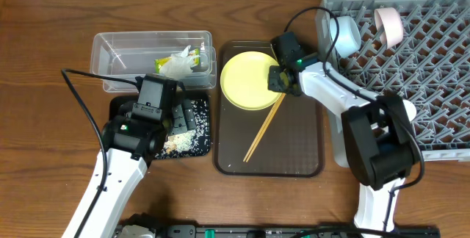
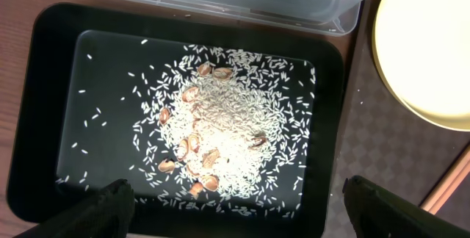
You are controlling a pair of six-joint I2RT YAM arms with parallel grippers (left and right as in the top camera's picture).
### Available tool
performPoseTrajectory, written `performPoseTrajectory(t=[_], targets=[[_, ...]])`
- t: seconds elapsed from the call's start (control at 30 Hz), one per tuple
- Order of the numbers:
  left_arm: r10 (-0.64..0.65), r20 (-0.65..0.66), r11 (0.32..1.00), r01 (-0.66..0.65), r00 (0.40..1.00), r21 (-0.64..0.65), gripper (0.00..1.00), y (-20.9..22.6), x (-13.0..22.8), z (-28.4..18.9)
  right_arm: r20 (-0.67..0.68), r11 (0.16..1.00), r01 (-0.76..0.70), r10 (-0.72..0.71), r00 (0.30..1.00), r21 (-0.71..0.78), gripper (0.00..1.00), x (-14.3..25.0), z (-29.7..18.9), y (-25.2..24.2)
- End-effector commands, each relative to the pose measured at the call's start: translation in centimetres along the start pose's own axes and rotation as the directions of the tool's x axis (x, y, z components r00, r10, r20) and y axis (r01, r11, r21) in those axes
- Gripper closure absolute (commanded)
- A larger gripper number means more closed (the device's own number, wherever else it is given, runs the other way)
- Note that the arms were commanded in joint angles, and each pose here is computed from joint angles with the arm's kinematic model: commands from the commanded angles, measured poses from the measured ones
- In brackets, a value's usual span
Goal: Sort waste into correct bins and load items into the dishwasher rack
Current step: 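Move the right gripper to the yellow plate rim and grip it, then carry the yellow plate into the rack and stand it upright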
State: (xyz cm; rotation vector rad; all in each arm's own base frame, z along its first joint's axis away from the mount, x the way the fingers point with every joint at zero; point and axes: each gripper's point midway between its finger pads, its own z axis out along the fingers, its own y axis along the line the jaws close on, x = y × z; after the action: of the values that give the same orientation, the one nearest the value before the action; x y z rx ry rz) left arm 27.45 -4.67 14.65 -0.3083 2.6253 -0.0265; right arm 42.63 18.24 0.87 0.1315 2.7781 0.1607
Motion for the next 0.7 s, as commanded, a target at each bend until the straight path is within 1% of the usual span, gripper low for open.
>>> performPoseTrajectory(t=[0.0, 0.03, 0.2, 0.3, 0.4, 0.53, 0.6, 0.67], targets=[[-0.015, 0.008, 1.000, 0.015, 1.000, -0.008, 0.07, 0.2, -0.2, -0.1, 0.030, 1.000, -0.019, 0.020, 0.999, -0.005, 0.96, -0.4, 0.1, 0.6], [-0.015, 0.007, 1.000, 0.015, 1.000, -0.008, 0.07, 0.2, -0.2, -0.1, 0.033, 1.000, -0.020, 0.020, 0.999, -0.007, 0.99, -0.5, 0.1, 0.6], [-0.015, 0.008, 1.000, 0.015, 1.000, -0.008, 0.07, 0.2, -0.2, -0.1, 0.048, 1.000, -0.005, 0.005, 0.999, -0.006, 0.99, -1.0, -0.6, 0.4], [-0.015, 0.008, 1.000, 0.015, 1.000, -0.008, 0.07, 0.2, -0.2, -0.1, 0.104, 1.000, 0.017, -0.018, 0.994, 0.003, 0.99, -2.7, -3.1, -0.3], [-0.015, 0.008, 1.000, 0.015, 1.000, -0.008, 0.07, 0.2, -0.2, -0.1, 0.216, 0.998, 0.025, -0.037, 0.976, 0.057, 0.99, -5.4, -7.7, -2.0], [-0.015, 0.008, 1.000, 0.015, 1.000, -0.008, 0.07, 0.2, -0.2, -0.1, 0.369, 0.990, 0.033, -0.083, 0.926, 0.141, 0.99, -8.4, -15.4, -5.4], [-0.015, 0.008, 1.000, 0.015, 1.000, -0.008, 0.07, 0.2, -0.2, -0.1, 0.425, 0.975, 0.048, -0.138, 0.894, 0.217, 0.99, -9.4, -19.2, -7.8], [-0.014, 0.008, 1.000, 0.015, 1.000, -0.008, 0.07, 0.2, -0.2, -0.1, 0.467, 0.952, 0.030, -0.177, 0.866, 0.306, 0.99, -10.1, -22.5, -10.5]])
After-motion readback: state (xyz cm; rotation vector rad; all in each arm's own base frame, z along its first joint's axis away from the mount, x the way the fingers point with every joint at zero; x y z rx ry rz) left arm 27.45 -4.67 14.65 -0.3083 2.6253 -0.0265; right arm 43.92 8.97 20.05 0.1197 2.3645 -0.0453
